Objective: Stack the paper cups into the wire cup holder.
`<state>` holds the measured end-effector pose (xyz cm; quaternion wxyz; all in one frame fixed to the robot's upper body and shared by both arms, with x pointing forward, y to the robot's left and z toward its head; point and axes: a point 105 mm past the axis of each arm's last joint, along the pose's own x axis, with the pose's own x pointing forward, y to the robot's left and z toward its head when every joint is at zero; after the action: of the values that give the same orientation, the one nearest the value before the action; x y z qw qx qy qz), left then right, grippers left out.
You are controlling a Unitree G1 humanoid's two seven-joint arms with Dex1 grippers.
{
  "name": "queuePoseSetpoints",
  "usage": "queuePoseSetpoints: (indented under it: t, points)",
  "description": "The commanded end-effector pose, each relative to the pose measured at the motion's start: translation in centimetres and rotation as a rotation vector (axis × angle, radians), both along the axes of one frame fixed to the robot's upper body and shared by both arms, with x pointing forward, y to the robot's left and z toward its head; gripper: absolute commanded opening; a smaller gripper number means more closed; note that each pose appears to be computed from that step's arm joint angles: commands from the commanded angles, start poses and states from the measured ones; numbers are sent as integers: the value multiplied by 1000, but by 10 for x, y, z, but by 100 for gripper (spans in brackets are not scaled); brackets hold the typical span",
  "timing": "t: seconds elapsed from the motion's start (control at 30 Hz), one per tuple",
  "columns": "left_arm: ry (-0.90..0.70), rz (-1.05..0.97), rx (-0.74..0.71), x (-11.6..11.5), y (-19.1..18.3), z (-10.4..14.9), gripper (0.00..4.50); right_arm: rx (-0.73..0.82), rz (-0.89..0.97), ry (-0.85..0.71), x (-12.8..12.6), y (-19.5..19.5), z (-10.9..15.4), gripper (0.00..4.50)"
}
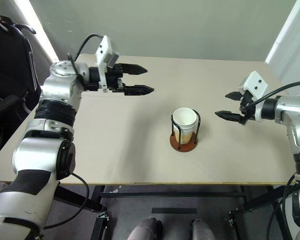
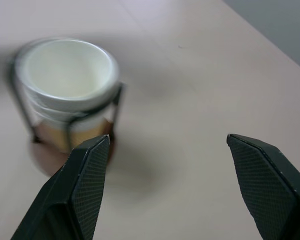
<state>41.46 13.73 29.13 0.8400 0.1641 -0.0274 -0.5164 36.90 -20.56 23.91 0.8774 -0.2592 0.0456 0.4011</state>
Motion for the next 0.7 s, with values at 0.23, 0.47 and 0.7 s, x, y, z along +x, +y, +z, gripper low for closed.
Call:
queuePoseSetpoints:
  t: [0.23, 0.47, 0.7]
  points:
    - [-145, 398, -243, 14, 58, 21, 446, 76, -128, -112, 26, -26, 8, 380]
    - [-167, 508, -291, 8, 78, 4, 446, 181, -124, -64, 28, -26, 8, 380]
    - [-64, 466, -291, 4, 76, -9, 446, 225, -177, -112, 32, -29, 14, 380]
